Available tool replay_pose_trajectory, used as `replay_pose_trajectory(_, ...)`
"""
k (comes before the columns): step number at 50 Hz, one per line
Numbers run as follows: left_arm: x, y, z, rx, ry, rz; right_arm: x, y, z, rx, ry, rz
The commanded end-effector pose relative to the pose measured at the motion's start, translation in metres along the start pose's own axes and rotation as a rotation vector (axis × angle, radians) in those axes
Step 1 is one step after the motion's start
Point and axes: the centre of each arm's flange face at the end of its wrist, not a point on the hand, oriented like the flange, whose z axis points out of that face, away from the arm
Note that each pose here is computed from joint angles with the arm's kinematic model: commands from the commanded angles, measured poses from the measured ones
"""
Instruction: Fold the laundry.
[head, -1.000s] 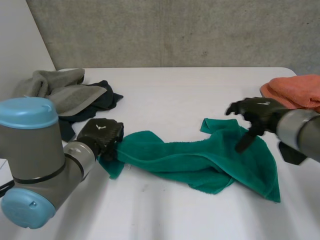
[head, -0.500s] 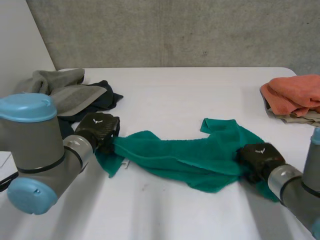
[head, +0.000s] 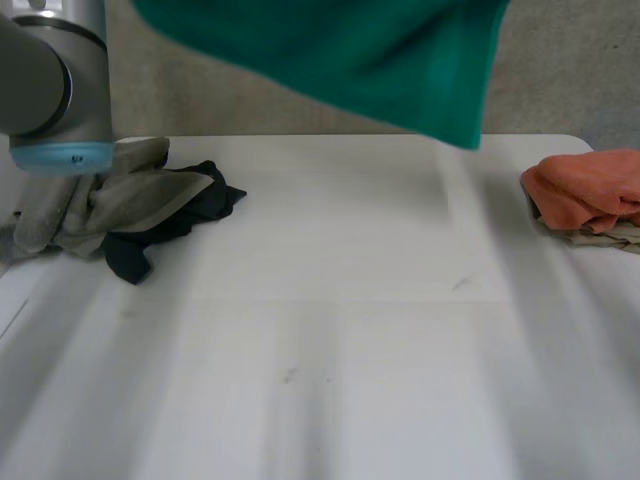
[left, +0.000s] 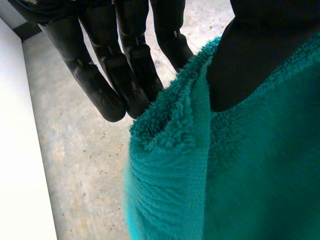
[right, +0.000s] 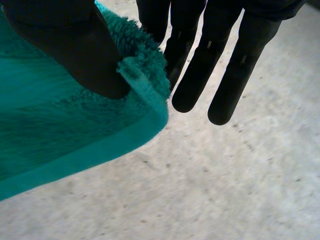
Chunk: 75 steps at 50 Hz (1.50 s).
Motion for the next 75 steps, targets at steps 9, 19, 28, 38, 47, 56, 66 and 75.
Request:
replay_pose_trajectory(9,0.006,0.099,-0.147,-0.522,0.176,0.049,-0.040,0.087,-0.104,-0.548,-0.265,0.076)
replay_pose_trajectory(19,0.018,0.155,-0.265,-0.858,0.376,0.102,-0.063,0.142,-0.225,-0.957,-0.445,0.059)
replay_pose_trajectory(28,0.008,0.163,-0.264,-0.859,0.387,0.190,-0.038,0.134,-0.230,-1.043,-0.441,-0.003)
replay_pose_trajectory(38,-0.015,0.160,-0.263,-0.917,0.337,0.185,-0.014,0.149,-0.219,-1.064,-0.359,-0.019)
replay_pose_trajectory(47,-0.030,0.171,-0.268,-0.993,0.336,0.153,-0.020,0.147,-0.221,-1.065,-0.378,-0.013)
replay_pose_trajectory(56,-0.026,0.167,-0.270,-1.069,0.342,0.033,-0.015,0.149,-0.219,-1.062,-0.362,-0.014)
replay_pose_trajectory(66,-0.036,0.143,-0.252,-1.011,0.329,0.162,-0.016,0.113,-0.215,-1.090,-0.457,-0.026)
replay_pose_trajectory(75,-0.025,0.048,-0.255,-1.062,0.528,0.238,-0.001,0.053,-0.246,-1.316,-0.876,-0.280)
